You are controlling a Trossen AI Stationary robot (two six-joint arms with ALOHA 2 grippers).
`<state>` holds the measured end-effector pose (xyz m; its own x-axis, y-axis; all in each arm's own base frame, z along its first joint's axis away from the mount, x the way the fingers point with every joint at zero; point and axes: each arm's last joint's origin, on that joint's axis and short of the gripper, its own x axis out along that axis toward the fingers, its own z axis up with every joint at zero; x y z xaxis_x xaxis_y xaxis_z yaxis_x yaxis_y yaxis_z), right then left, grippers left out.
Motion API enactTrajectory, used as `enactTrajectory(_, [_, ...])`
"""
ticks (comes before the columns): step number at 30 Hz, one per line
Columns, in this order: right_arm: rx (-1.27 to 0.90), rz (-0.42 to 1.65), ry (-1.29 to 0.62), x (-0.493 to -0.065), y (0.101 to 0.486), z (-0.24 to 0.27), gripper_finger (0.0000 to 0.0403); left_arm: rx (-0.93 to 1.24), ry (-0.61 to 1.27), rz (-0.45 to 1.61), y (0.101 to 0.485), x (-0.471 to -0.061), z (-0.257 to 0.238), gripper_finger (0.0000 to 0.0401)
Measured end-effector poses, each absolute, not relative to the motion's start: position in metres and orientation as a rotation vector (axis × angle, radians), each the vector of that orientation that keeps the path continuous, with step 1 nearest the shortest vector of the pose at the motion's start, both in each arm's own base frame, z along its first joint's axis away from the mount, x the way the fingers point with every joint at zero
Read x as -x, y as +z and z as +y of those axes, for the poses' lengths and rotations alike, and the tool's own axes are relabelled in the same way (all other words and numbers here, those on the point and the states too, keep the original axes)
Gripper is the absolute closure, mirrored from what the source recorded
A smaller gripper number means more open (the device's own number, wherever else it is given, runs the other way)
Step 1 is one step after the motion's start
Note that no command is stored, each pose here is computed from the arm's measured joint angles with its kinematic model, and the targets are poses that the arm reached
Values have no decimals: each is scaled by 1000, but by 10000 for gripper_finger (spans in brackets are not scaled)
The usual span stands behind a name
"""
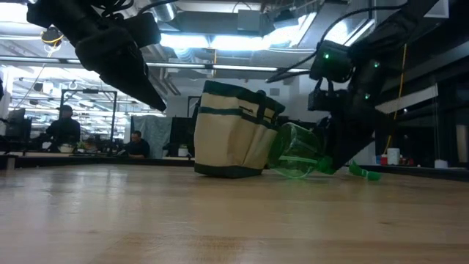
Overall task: Pick & Place Garden tools in Gardening bag
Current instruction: Put the green spray bottle into the light brown gardening bag
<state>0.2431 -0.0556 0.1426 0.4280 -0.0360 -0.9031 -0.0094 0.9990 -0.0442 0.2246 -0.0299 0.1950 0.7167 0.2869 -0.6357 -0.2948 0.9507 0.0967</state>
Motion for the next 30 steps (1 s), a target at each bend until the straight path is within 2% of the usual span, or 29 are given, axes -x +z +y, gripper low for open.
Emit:
enactTrajectory(9, [50, 1105, -20, -251, 134, -57, 189, 12, 322, 701, 195, -225, -30, 276])
enactTrajectory(12, [37, 1117, -5, -251, 132, -57, 216, 12, 322, 701, 195, -225, -30, 276])
enactTrajectory(16, [12, 1105, 39, -251, 132, -55, 274, 12, 322, 701, 195, -225, -30, 276])
enactTrajectory(26, [-3, 1174, 94, -248, 134, -47, 276, 13, 320, 702, 195, -225, -30, 276])
enactTrajectory(30, [-33, 1178, 208, -248, 141, -43, 276, 13, 320, 702, 195, -225, -30, 276])
